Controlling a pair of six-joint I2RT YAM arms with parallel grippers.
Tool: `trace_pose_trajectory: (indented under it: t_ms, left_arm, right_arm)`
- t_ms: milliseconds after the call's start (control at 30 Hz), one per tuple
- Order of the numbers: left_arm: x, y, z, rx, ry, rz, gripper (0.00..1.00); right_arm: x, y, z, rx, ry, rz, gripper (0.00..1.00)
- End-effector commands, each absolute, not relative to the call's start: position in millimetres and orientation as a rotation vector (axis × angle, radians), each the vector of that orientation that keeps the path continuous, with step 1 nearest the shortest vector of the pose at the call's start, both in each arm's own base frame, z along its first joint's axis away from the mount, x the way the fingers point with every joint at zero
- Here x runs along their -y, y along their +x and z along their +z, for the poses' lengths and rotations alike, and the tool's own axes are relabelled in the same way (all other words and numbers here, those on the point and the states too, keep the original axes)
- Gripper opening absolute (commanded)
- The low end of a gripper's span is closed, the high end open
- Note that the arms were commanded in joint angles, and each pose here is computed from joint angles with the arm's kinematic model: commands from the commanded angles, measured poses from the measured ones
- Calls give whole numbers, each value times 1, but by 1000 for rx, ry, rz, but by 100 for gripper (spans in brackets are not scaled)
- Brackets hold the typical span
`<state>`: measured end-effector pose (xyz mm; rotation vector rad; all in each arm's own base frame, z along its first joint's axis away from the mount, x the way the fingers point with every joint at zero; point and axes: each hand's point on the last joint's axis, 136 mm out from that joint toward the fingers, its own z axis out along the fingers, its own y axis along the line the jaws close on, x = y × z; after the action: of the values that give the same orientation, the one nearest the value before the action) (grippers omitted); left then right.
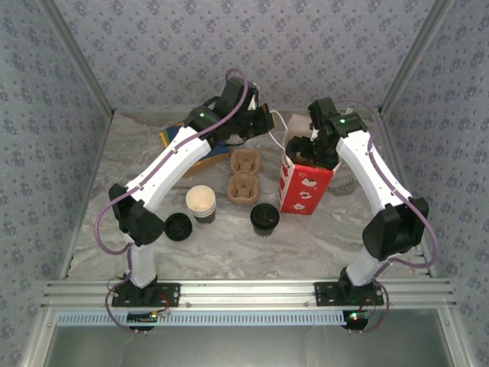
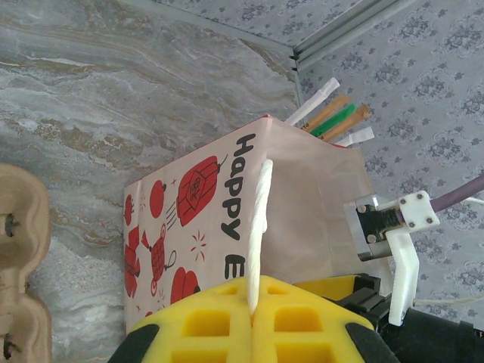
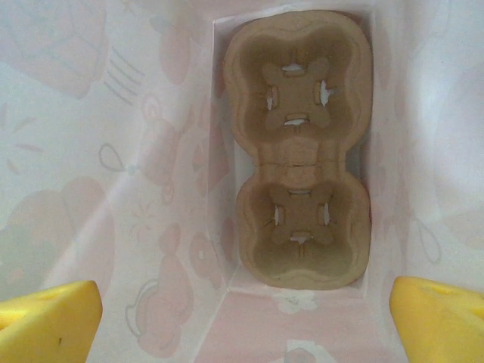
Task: Pack the takeout coffee
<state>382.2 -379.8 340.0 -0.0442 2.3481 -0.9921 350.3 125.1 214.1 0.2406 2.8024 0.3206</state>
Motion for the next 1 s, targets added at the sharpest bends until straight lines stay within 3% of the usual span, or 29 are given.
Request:
trace_pose_trajectory:
  t_ms: [0, 967]
  left_arm:
    - [377, 382, 342, -2340, -24, -977, 0]
    - [367, 388, 334, -2353, -53, -954, 0]
  right_arm:
    - [-121, 345, 226, -2787, 231, 290, 100]
    - [-126, 343, 240, -2744, 139, 177, 100]
